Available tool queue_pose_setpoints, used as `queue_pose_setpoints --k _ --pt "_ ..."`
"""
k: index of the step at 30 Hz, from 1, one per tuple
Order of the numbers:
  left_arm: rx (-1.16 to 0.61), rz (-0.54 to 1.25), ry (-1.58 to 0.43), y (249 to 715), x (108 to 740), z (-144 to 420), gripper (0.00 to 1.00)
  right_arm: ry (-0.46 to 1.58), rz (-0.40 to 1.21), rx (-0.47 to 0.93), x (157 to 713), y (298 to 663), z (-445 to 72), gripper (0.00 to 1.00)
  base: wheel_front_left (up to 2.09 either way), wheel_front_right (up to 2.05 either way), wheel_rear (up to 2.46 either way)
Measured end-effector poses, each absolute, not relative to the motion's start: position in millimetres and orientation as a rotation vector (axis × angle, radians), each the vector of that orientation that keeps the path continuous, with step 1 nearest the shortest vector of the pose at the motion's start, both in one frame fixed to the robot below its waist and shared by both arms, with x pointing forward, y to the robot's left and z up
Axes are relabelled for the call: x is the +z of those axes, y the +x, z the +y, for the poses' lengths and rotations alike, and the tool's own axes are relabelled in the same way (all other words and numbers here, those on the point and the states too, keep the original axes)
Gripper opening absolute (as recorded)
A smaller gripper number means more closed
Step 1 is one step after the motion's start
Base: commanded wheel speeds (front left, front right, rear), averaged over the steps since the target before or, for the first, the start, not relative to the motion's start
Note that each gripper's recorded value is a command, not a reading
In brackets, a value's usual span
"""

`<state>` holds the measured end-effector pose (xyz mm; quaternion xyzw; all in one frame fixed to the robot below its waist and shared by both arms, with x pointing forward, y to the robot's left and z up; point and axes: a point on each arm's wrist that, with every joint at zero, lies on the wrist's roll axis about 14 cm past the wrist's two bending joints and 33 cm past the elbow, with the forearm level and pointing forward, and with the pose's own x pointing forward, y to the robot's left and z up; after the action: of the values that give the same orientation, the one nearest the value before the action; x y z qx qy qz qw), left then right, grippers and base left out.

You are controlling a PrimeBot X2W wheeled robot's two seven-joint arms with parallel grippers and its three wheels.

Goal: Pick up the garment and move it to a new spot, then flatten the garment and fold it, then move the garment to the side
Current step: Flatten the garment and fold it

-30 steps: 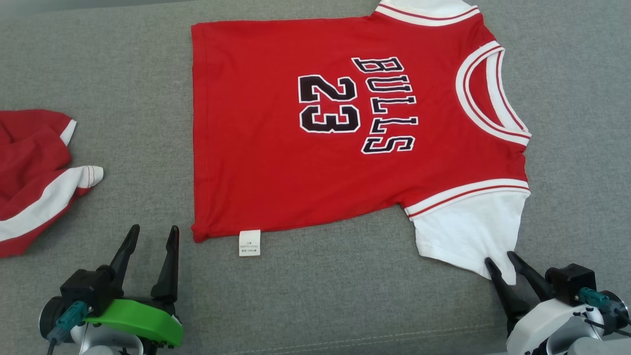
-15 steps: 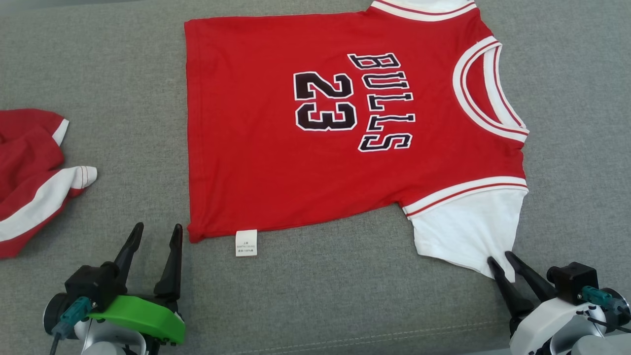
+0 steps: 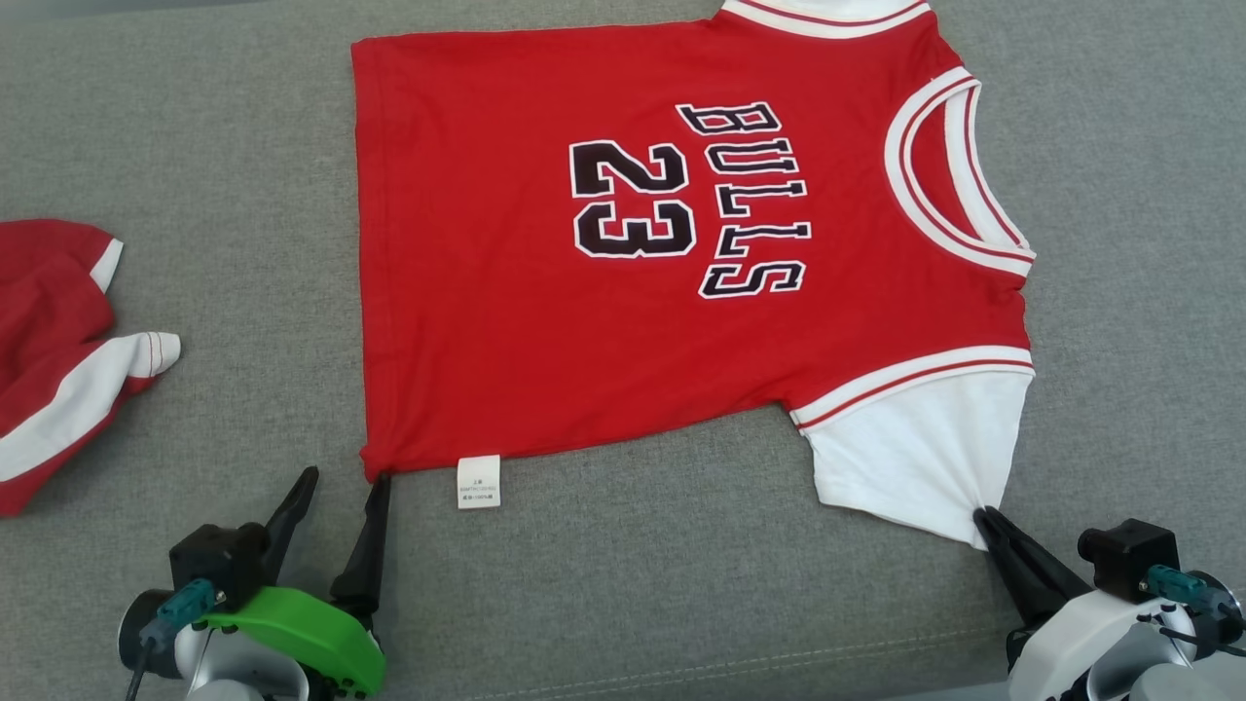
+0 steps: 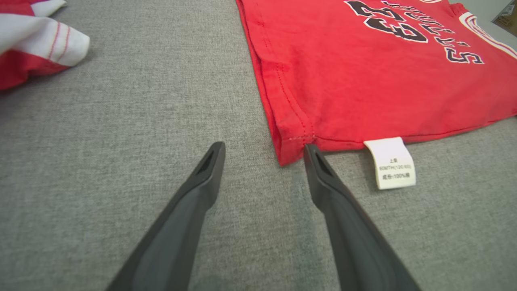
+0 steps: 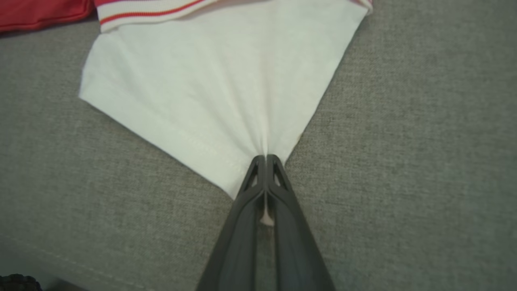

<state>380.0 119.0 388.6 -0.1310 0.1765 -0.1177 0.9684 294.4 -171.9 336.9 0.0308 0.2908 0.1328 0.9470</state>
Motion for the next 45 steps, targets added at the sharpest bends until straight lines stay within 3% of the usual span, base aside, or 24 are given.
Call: queue_pose_setpoints --k 6,7,8,9,11,13,29,36,45 --pt "-0.280 0.372 -0.338 386.9 390.7 97.8 1.00 0.070 0.594 0.268 336.6 294.7 -171.5 0.00 0.00 0.00 0.00" --pt "-0.288 0.375 -0.341 387.7 390.9 95.5 0.86 0.070 0.594 0.269 336.6 294.7 -171.3 0.00 0.00 0.00 0.00" --pt "-0.290 0.376 -0.341 388.5 390.8 94.7 0.60 0.070 0.594 0.269 336.6 294.8 -171.3 0.00 0.00 0.00 0.00" --pt "-0.290 0.383 -0.343 389.1 389.7 94.6 0.47 0.070 0.594 0.269 336.6 294.8 -171.3 0.00 0.00 0.00 0.00" --pt "-0.293 0.382 -0.343 390.7 389.9 93.8 0.36 0.070 0.593 0.269 336.7 295.0 -171.2 0.00 0.00 0.00 0.00" --pt "-0.302 0.381 -0.346 391.2 390.3 92.1 0.02 0.073 0.593 0.271 337.0 294.9 -171.1 0.00 0.00 0.00 0.00" --pt "-0.323 0.349 -0.366 404.1 409.9 98.3 0.00 0.167 0.550 0.227 354.1 303.4 -176.1 0.00 0.00 0.00 0.00" --pt "-0.378 0.331 -0.356 412.8 426.8 91.1 0.00 0.214 0.381 0.178 403.6 332.5 -199.1 0.00 0.00 0.00 0.00" --pt "-0.455 0.375 -0.346 418.5 437.5 77.6 0.00 0.278 0.271 0.226 454.1 356.6 -200.5 0.00 0.00 0.00 0.00"
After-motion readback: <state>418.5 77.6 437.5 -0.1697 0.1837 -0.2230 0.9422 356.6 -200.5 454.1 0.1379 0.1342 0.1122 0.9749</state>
